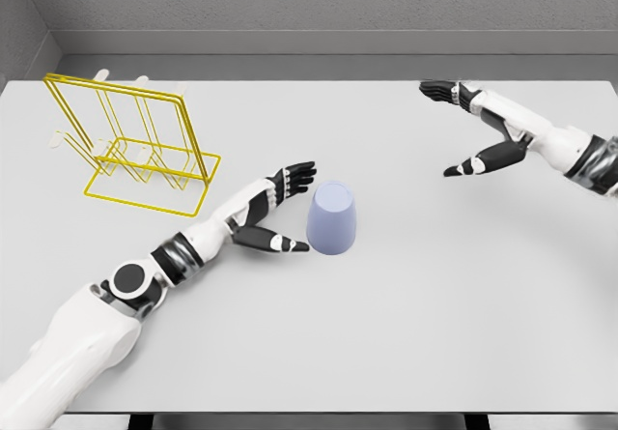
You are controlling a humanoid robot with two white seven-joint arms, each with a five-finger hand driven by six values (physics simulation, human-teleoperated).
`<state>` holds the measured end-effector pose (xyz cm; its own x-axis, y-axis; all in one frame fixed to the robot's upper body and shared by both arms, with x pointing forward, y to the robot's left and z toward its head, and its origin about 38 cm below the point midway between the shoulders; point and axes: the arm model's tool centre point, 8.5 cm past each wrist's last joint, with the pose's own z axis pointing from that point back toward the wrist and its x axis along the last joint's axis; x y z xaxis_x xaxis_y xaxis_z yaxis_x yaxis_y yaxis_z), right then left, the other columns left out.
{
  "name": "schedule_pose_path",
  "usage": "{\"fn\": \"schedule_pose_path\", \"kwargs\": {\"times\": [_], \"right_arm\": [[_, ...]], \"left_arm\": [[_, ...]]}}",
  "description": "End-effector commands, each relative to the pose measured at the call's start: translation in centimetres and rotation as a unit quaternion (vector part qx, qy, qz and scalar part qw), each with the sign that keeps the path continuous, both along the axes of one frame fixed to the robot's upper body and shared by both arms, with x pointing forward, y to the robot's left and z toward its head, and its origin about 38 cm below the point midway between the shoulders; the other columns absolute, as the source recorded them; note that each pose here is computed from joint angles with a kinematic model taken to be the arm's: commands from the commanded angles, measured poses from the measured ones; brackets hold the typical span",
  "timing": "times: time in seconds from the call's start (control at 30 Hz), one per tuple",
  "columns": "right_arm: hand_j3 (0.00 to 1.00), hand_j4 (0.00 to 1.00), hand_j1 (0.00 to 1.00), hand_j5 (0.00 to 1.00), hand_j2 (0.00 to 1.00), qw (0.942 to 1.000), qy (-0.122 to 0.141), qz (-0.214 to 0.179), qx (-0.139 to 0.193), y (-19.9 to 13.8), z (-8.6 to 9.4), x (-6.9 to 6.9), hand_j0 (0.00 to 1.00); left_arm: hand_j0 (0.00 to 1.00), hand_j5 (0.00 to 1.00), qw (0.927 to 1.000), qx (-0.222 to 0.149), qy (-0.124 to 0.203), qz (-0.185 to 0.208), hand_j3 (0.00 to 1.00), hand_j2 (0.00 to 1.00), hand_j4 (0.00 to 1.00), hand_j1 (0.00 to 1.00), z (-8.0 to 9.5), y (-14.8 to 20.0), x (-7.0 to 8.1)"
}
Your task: Place the cup on the cup holder with both arms
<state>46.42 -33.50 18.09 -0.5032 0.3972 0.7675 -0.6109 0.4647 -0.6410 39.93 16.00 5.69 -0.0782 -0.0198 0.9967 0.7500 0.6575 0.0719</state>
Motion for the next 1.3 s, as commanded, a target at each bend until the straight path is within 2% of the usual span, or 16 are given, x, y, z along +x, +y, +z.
{"fn": "schedule_pose_path", "kwargs": {"times": [0.0,0.07,0.1,0.17,0.2,0.23,0.33,0.4,0.5,0.7,1.27], "right_arm": [[1.00,1.00,1.00,1.00,1.00,0.9932,-0.027,-0.005,-0.113,-1.4,0.1,0.0,1.00],[1.00,1.00,1.00,1.00,1.00,0.9800,-0.075,-0.042,-0.179,-2.6,0.8,0.7,1.00],[1.00,1.00,1.00,1.00,1.00,0.9760,-0.100,-0.069,-0.181,-3.1,1.1,1.0,1.00],[1.00,1.00,1.00,1.00,1.00,0.9741,-0.133,-0.116,-0.142,-3.8,1.7,1.1,1.00],[1.00,1.00,1.00,1.00,1.00,0.9724,-0.135,-0.124,-0.144,-4.5,1.7,1.0,1.00],[1.00,1.00,1.00,1.00,1.00,0.9718,-0.125,-0.132,-0.150,-5.3,1.1,0.8,1.00],[1.00,1.00,1.00,1.00,1.00,0.9701,-0.116,-0.137,-0.163,-6.4,0.6,0.2,1.00],[1.00,1.00,1.00,1.00,1.00,0.9659,-0.118,-0.145,-0.179,-7.9,1.3,-0.2,1.00],[1.00,1.00,1.00,1.00,1.00,0.9652,-0.121,-0.149,-0.178,-8.1,1.5,-0.1,1.00],[1.00,1.00,1.00,1.00,1.00,0.9678,-0.118,-0.141,-0.172,-7.2,0.9,0.0,1.00],[1.00,1.00,1.00,1.00,1.00,0.9682,-0.114,-0.141,-0.172,-7.2,0.7,0.0,1.00]], "left_arm": [[1.00,1.00,1.0000,-0.007,0.001,-0.003,1.00,1.00,1.00,1.00,0.0,-0.6,-0.1],[1.00,1.00,0.9999,-0.005,-0.006,-0.007,1.00,1.00,1.00,1.00,0.2,-1.3,0.0],[1.00,1.00,0.9999,-0.005,-0.006,-0.007,1.00,1.00,1.00,1.00,0.2,-1.3,0.0],[1.00,1.00,1.0000,-0.002,-0.004,-0.006,1.00,1.00,1.00,1.00,0.1,-1.2,0.1],[1.00,1.00,1.0000,-0.001,-0.006,-0.005,1.00,1.00,1.00,1.00,0.2,-1.2,0.3],[1.00,1.00,1.0000,-0.001,-0.007,-0.005,1.00,1.00,1.00,1.00,0.2,-1.2,0.3],[1.00,1.00,1.0000,-0.002,-0.007,-0.006,1.00,1.00,1.00,1.00,0.3,-1.3,0.3],[1.00,1.00,1.0000,-0.002,-0.007,-0.006,1.00,1.00,1.00,1.00,0.3,-1.3,0.3],[1.00,1.00,1.0000,-0.002,-0.007,-0.006,1.00,1.00,1.00,1.00,0.3,-1.3,0.3],[1.00,1.00,0.9999,-0.005,-0.007,-0.008,1.00,1.00,1.00,1.00,0.3,-1.6,0.3],[1.00,1.00,0.9999,-0.008,-0.009,-0.012,1.00,1.00,1.00,1.00,0.4,-2.5,0.4]]}}
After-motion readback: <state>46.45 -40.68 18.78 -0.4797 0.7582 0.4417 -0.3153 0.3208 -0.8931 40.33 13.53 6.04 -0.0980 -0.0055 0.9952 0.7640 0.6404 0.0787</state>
